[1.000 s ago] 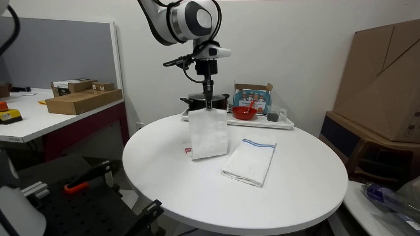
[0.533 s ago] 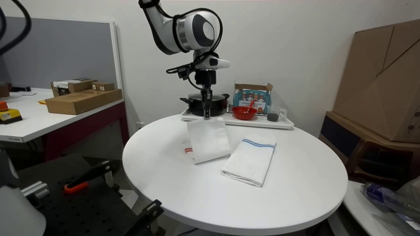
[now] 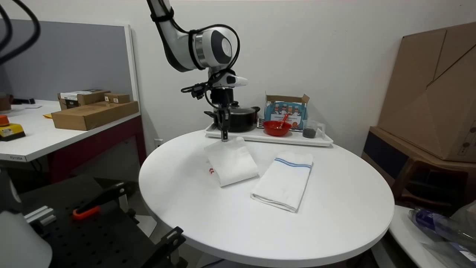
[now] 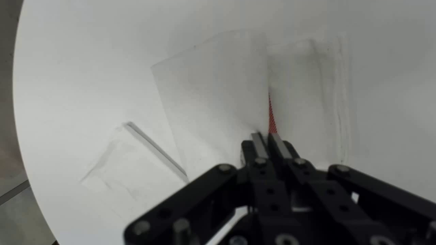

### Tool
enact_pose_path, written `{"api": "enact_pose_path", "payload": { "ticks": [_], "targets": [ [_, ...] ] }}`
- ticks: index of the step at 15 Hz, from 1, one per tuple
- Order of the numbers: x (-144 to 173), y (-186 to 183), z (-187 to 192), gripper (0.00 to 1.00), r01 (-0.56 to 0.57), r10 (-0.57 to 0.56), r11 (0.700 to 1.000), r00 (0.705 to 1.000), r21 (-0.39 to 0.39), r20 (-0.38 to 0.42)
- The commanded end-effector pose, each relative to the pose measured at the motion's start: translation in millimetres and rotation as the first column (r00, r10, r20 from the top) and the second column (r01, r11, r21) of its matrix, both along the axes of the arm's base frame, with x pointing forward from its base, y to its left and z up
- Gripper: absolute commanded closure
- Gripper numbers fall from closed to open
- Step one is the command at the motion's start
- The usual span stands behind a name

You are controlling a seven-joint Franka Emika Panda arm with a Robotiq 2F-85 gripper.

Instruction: Fold the towel at the left

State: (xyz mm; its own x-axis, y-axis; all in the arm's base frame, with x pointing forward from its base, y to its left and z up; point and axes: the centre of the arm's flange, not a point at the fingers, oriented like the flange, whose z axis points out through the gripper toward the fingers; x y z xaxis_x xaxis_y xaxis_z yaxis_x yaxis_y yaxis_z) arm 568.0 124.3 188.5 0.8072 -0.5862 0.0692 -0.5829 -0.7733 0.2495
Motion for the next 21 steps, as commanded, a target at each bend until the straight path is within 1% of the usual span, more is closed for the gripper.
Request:
{"api": "enact_pose_path", "payload": {
  "ticks": [1,4,7,8,9,10,13,14,17,19,20,21],
  "targets": [
    [11.9,10.2,-8.0,0.63,0.001,-0.001,1.000,1.000,0.006,0.031],
    [9.4,12.9,-7.0,0.42,-0.010,0.009,1.000,0.998,0.024,0.057],
    [3.4,10.0,-0.5,0.19,-0.021,0.017,0.999,0.996,0.050,0.085],
    [-0.7,7.1,2.4,0.13,-0.024,0.020,0.998,0.996,0.052,0.082],
    [-5.1,3.6,4.7,0.05,-0.023,0.019,0.998,0.997,0.055,0.071],
    [-11.2,-1.5,7.2,0.01,-0.027,0.025,0.998,0.998,0.051,0.049],
    [-35.8,-23.0,16.1,0.00,-0.122,0.123,0.992,0.992,0.012,-0.021],
    [-47.7,-33.3,20.9,0.00,-0.169,0.168,0.986,0.985,-0.010,-0.046],
    [-82.6,-64.1,36.9,0.00,-0.261,0.256,0.963,0.963,-0.060,-0.088],
    [-107.0,-84.5,48.8,0.00,-0.307,0.301,0.949,0.950,-0.067,-0.085],
    [-119.7,-94.1,54.5,0.00,-0.332,0.327,0.941,0.942,-0.061,-0.077],
    [-132.3,-103.9,60.8,0.00,-0.362,0.359,0.931,0.932,-0.040,-0.054]
  ]
}}
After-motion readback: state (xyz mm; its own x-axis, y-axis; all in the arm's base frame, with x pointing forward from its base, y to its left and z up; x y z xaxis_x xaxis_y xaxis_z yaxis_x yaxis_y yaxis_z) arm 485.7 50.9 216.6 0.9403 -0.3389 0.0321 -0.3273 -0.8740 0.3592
